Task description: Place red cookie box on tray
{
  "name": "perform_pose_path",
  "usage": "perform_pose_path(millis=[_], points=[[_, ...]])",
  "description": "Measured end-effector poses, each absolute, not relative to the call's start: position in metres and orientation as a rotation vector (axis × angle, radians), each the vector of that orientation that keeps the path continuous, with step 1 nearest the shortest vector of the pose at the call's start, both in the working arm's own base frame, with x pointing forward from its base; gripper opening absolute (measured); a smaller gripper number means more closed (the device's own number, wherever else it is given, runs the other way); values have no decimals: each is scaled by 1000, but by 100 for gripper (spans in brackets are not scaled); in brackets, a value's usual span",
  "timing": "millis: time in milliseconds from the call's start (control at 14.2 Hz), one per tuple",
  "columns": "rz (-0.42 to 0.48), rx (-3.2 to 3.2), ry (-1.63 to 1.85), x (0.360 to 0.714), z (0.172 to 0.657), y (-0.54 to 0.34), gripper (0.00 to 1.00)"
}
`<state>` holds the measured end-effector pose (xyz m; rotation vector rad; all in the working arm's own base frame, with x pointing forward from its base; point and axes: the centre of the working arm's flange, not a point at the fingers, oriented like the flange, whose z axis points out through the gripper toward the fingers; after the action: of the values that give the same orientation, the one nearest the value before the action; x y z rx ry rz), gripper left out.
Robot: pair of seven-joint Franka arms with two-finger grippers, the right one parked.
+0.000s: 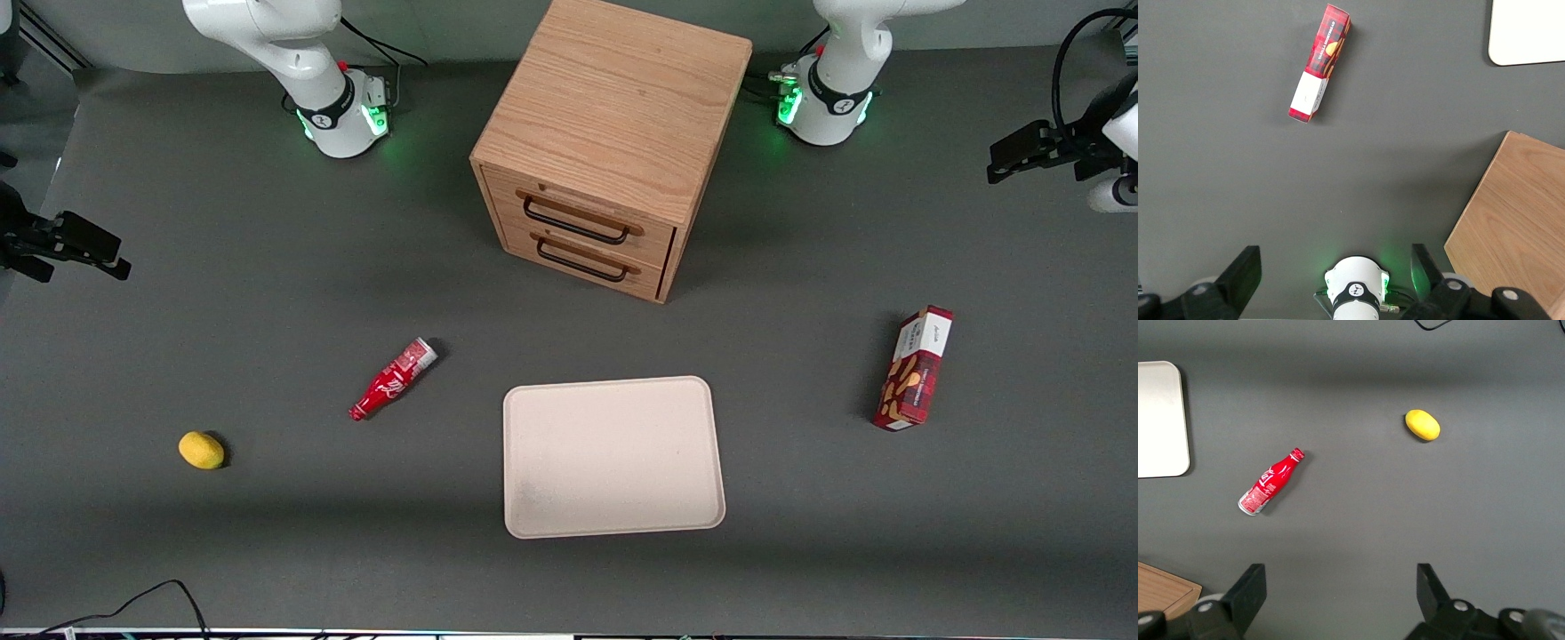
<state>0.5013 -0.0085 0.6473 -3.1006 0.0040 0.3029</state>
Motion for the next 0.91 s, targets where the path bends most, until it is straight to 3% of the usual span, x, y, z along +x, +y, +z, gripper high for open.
perform_pose_path(millis=[914], points=[[376,-3127,-104,504,636,29,100]])
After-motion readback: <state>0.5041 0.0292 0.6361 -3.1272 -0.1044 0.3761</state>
